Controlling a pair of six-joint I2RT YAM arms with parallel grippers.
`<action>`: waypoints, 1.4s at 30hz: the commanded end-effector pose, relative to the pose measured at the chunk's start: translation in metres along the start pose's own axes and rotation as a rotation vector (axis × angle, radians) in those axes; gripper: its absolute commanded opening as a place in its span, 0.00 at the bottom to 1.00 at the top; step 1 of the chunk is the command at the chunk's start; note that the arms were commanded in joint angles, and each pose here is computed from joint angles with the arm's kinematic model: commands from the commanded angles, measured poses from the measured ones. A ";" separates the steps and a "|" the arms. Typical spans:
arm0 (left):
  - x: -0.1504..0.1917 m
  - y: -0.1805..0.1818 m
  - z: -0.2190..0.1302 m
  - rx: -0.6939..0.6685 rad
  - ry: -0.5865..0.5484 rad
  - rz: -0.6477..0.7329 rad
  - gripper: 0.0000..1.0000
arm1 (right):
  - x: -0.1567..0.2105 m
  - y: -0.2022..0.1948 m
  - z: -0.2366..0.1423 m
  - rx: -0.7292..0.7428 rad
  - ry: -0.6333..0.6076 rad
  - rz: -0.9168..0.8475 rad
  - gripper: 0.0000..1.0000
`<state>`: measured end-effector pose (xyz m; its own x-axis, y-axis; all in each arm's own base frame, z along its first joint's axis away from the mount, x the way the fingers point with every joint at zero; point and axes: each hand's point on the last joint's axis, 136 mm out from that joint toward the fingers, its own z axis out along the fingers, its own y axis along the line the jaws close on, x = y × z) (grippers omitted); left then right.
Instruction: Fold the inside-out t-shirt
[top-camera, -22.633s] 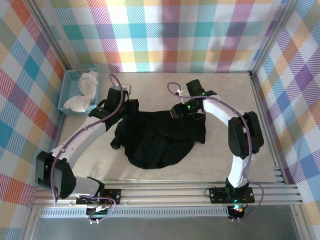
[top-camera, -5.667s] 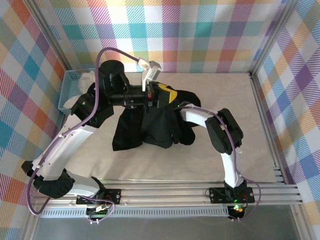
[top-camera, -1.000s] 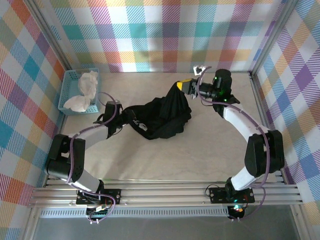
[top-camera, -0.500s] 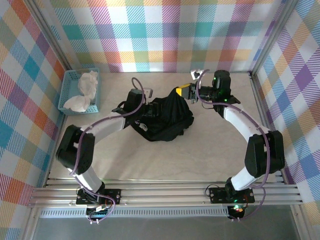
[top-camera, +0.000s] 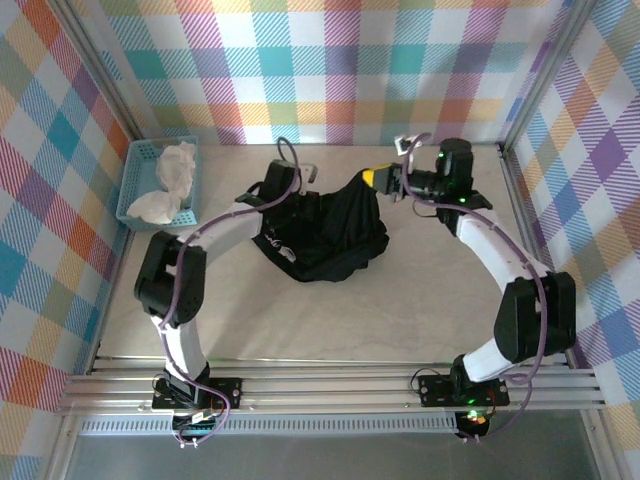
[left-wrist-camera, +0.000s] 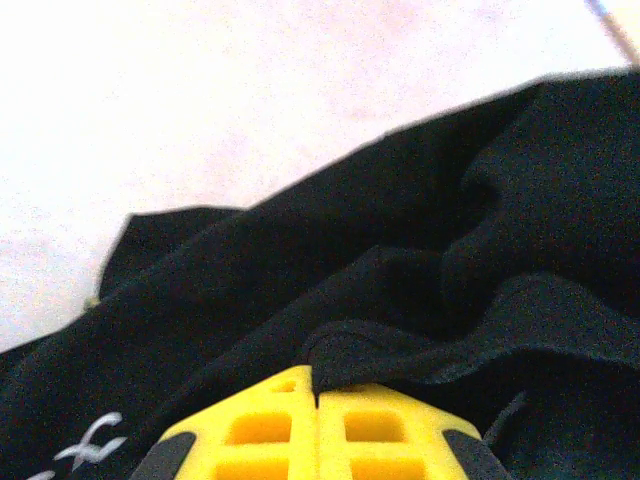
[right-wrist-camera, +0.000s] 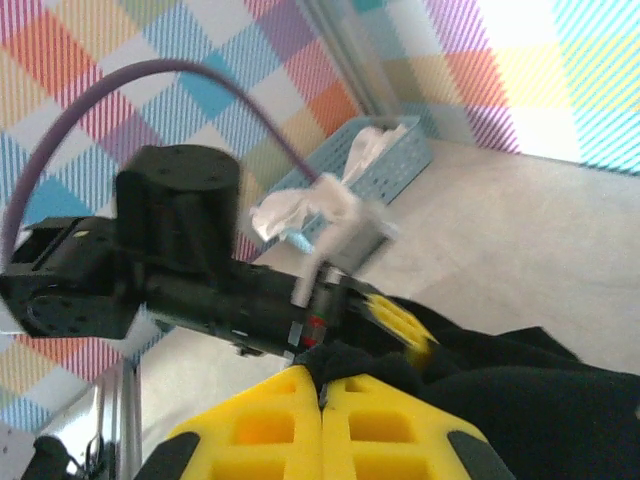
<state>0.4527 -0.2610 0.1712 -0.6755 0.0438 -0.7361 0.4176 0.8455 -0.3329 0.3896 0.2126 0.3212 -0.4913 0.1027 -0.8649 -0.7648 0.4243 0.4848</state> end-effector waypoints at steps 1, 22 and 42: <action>-0.068 0.001 -0.088 0.032 -0.246 -0.114 0.00 | -0.082 0.053 -0.047 -0.020 -0.207 -0.106 0.00; -0.092 -0.075 -0.241 0.414 -0.528 -0.255 0.00 | -0.060 -0.017 0.029 0.197 0.064 0.145 0.00; 0.034 0.106 -0.146 -0.511 -0.136 -0.266 0.38 | 0.015 -0.010 0.084 0.006 0.272 0.176 0.00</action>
<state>0.3895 -0.1102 0.2065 -0.5972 -0.3277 -0.7321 -0.0940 0.9350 -0.3419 0.4337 0.2717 0.2579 -0.7466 -0.1090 -0.6563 -0.5908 0.5621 0.5788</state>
